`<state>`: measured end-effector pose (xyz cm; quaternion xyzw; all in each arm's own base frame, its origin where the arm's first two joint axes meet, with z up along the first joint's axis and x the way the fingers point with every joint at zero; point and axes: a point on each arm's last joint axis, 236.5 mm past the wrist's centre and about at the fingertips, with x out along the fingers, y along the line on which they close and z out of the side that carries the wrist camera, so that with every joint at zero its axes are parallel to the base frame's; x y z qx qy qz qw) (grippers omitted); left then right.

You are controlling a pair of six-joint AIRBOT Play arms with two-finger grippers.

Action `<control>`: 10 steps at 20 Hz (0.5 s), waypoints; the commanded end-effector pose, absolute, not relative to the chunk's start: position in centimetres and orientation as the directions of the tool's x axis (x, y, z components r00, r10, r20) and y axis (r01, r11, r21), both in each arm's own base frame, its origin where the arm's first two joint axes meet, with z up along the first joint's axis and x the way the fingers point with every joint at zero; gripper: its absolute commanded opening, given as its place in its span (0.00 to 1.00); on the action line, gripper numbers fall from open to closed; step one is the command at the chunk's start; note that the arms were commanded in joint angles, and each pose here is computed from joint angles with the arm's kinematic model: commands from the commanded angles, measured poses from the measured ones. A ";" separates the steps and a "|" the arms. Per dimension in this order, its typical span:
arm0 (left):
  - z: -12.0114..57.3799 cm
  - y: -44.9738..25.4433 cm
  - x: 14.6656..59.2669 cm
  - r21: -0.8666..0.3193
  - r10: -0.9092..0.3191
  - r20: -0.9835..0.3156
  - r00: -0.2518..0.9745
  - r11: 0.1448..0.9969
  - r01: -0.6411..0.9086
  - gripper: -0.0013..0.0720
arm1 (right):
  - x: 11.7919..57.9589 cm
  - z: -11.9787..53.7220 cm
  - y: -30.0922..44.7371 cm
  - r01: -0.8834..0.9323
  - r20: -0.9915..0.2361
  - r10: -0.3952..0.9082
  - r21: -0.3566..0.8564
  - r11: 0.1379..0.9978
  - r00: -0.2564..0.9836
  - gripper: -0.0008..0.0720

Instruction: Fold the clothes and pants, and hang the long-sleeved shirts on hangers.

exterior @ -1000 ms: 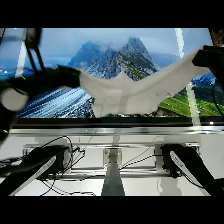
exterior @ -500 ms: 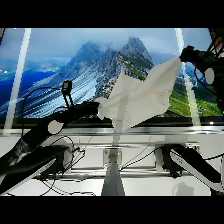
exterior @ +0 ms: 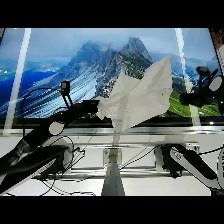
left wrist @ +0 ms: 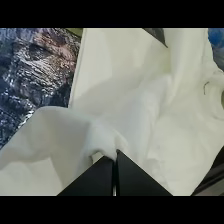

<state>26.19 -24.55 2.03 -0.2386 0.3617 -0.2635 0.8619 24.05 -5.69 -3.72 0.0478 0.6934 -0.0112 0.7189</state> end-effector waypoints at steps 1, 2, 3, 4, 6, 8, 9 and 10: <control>2.2 -24.5 26.3 -0.602 -0.625 -0.491 0.606 0.747 0.282 0.03 | 21.6 -6.5 1.6 0.008 -0.923 0.385 0.385 0.923 0.010 0.59; 2.2 -24.5 26.3 -0.602 -0.625 -0.492 0.606 0.747 0.283 0.03 | 22.0 -7.6 1.6 0.038 -0.925 0.377 0.378 0.925 0.043 0.72; 2.2 -24.5 26.3 -0.602 -0.625 -0.491 0.606 0.747 0.282 0.03 | 22.5 -8.4 1.3 0.077 -0.930 0.360 0.366 0.928 0.078 0.74; 2.2 -24.5 26.3 -0.602 -0.625 -0.491 0.606 0.747 0.282 0.03 | 23.1 -9.2 0.8 0.118 -0.935 0.334 0.347 0.931 0.117 0.74; 2.1 -24.5 26.3 -0.602 -0.625 -0.492 0.606 0.747 0.282 0.03 | 24.4 -9.7 0.7 0.157 -0.928 0.323 0.353 0.922 0.188 0.74; 2.2 -24.5 26.3 -0.602 -0.625 -0.492 0.606 0.747 0.283 0.03 | 25.7 -9.8 0.4 0.178 -0.918 0.311 0.359 0.916 0.247 0.73; 2.2 -24.5 26.3 -0.602 -0.625 -0.492 0.606 0.747 0.283 0.03 | 26.1 -9.9 0.3 0.187 -0.915 0.309 0.361 0.914 0.258 0.73; 2.1 -24.5 26.3 -0.602 -0.625 -0.492 0.606 0.747 0.282 0.03 | 26.2 -10.3 0.2 0.202 -0.917 0.308 0.362 0.910 0.255 0.73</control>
